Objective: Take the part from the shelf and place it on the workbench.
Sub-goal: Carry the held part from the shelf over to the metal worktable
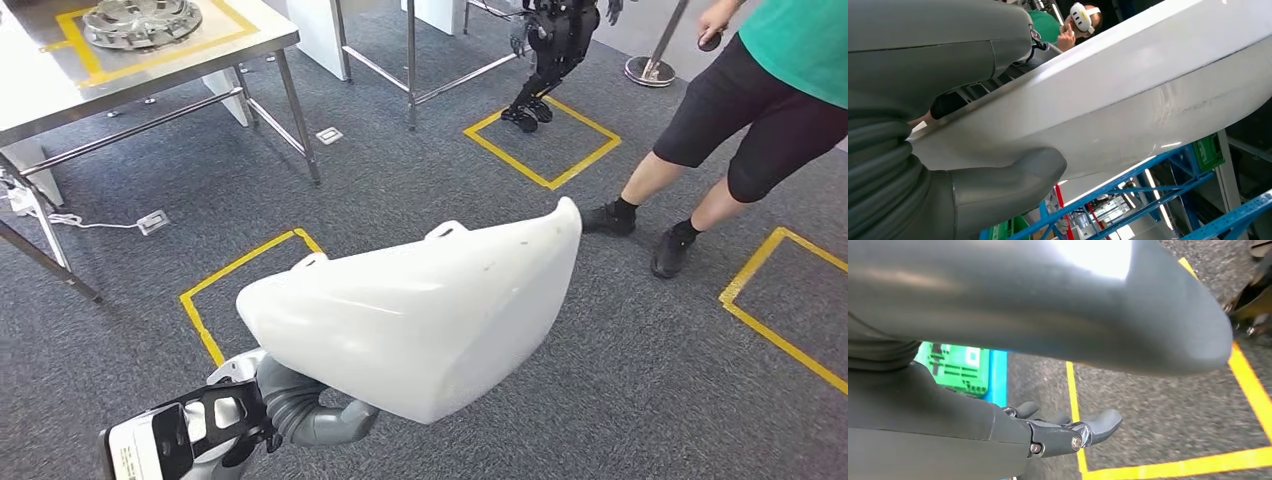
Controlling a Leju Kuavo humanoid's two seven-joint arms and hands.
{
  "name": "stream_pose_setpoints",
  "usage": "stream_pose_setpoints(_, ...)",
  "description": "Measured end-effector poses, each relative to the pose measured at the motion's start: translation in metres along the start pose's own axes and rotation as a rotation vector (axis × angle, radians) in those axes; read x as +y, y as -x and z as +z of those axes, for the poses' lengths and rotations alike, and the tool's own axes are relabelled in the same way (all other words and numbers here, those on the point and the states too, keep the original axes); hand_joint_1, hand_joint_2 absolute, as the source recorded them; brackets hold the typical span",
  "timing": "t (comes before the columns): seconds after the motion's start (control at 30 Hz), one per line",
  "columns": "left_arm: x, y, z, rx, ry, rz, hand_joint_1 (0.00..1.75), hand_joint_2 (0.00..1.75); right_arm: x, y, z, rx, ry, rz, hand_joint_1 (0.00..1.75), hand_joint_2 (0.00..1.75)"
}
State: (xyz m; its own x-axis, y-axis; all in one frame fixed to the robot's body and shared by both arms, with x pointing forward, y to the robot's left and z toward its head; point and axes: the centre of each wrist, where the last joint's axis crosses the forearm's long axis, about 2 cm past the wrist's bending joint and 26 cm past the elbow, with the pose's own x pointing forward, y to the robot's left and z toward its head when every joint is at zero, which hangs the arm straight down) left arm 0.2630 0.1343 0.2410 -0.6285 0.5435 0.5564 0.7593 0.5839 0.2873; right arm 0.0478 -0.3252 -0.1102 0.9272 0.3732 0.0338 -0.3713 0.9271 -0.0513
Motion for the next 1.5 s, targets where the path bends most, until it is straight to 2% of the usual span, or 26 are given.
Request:
stream_pose_setpoints(0.4,0.001,0.012,0.006,0.026,0.0,0.046,1.75,1.75,0.004,0.006,-0.001,0.005,-0.009,-0.024,0.0,0.0)
stream_pose_setpoints(0.8,0.002,0.018,-0.006,0.009,0.031,0.078,1.75,1.75,0.007,0.005,-0.001,0.008,-0.02,-0.06,0.0,0.0)
stream_pose_setpoints(1.5,0.001,0.02,-0.006,0.019,0.041,0.08,1.75,1.75,0.01,0.005,-0.001,-0.029,-0.024,-0.086,0.0,0.0)
